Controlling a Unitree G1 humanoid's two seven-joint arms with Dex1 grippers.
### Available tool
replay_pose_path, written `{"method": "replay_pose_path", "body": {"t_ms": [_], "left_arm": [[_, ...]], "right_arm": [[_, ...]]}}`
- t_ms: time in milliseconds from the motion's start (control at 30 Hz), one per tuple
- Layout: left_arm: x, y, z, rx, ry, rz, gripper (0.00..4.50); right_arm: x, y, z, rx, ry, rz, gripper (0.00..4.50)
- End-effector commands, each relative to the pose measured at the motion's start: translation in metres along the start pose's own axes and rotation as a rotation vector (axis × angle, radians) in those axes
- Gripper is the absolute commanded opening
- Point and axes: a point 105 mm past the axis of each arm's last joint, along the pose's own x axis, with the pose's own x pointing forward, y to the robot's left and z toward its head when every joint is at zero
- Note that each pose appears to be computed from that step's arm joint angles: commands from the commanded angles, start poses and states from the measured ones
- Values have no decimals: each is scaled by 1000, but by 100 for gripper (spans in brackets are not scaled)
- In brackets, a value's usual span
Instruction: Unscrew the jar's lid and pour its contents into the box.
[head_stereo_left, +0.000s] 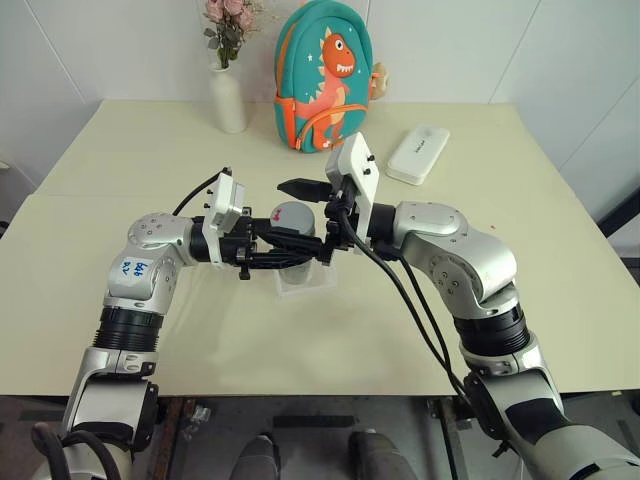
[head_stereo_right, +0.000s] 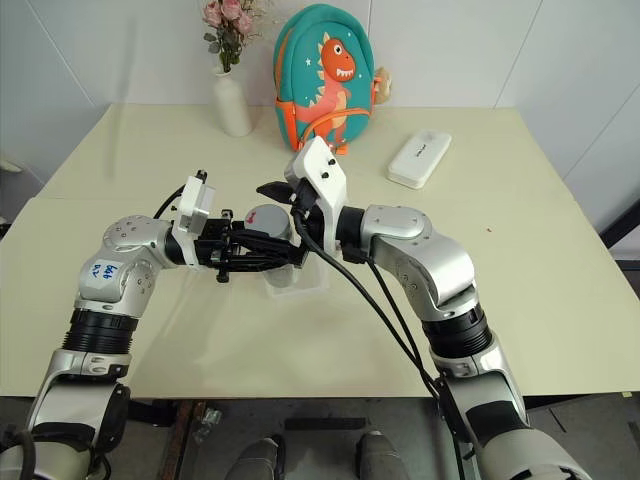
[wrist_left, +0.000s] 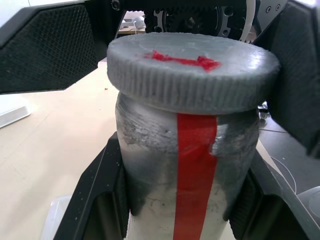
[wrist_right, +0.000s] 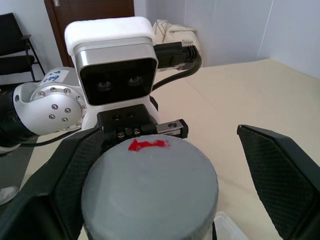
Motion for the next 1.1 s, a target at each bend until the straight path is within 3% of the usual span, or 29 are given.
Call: {"method": "replay_pose_path", "body": {"t_ms": [33,667,1100], "left_arm": [[-1,-2,9,45,-9,-5,200],[-1,-1,10,45,-5,1,200],[0,0,10,46,-7,2,200]], "right_arm": [[-12,-2,10,-38,-24,-17,446],[-28,2,10,-43,2,29,446],[-21,18,19,-19,-50,119,446]]}}
